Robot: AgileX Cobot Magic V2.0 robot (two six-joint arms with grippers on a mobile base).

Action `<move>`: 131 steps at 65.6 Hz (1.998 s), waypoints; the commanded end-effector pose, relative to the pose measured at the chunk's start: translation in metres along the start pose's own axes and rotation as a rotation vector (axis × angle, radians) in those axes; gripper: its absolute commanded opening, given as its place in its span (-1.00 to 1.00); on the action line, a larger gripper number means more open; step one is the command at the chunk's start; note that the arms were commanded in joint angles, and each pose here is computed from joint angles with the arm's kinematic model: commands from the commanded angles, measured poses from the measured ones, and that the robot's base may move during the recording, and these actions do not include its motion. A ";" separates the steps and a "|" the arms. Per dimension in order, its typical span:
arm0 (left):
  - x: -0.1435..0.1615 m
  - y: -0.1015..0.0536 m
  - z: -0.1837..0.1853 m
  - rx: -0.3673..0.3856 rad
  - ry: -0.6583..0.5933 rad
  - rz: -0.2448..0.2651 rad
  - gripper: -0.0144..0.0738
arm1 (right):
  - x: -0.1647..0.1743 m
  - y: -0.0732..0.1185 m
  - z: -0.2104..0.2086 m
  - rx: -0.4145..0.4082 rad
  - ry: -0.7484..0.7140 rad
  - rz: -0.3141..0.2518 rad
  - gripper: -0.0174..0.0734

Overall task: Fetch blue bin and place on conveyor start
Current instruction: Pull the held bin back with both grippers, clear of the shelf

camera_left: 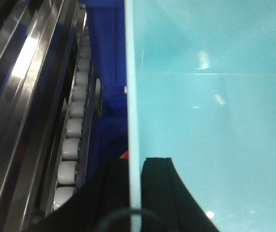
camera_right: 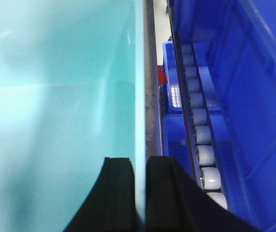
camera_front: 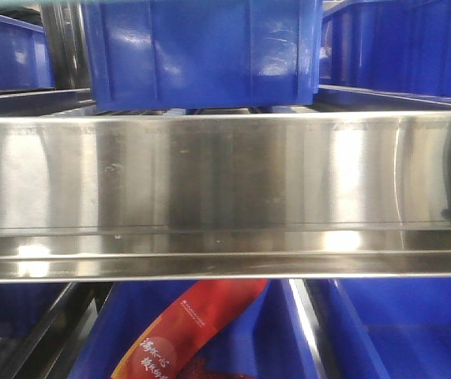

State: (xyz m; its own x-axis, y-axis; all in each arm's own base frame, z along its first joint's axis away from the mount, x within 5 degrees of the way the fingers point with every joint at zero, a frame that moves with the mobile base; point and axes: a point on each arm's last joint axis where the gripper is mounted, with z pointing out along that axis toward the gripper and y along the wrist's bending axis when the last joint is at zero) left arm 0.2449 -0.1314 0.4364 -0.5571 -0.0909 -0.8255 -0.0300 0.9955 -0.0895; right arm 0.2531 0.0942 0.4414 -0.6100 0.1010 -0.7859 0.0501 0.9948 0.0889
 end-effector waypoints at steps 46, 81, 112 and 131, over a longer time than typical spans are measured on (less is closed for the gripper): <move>-0.036 0.000 -0.038 0.085 -0.145 0.017 -0.93 | -0.026 -0.002 -0.038 -0.044 -0.141 0.003 -0.97; -0.046 0.000 -0.047 0.110 -0.204 0.006 -0.93 | -0.034 -0.001 -0.044 -0.059 -0.198 -0.007 -0.97; -0.047 0.000 -0.047 0.109 -0.205 0.007 -0.93 | -0.033 -0.001 -0.044 -0.056 -0.195 -0.007 -0.97; -0.047 0.000 -0.047 0.109 -0.205 0.007 -0.93 | -0.033 -0.001 -0.044 -0.056 -0.195 -0.007 -0.97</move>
State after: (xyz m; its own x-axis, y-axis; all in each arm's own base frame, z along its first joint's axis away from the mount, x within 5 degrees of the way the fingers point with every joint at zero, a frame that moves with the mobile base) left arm 0.2334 -0.1235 0.4920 -0.4258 -0.0976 -0.8995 0.0307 0.9920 -0.1222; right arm 0.2409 0.0905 0.4845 -0.5017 0.1081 -0.8583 0.0182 0.9933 0.1145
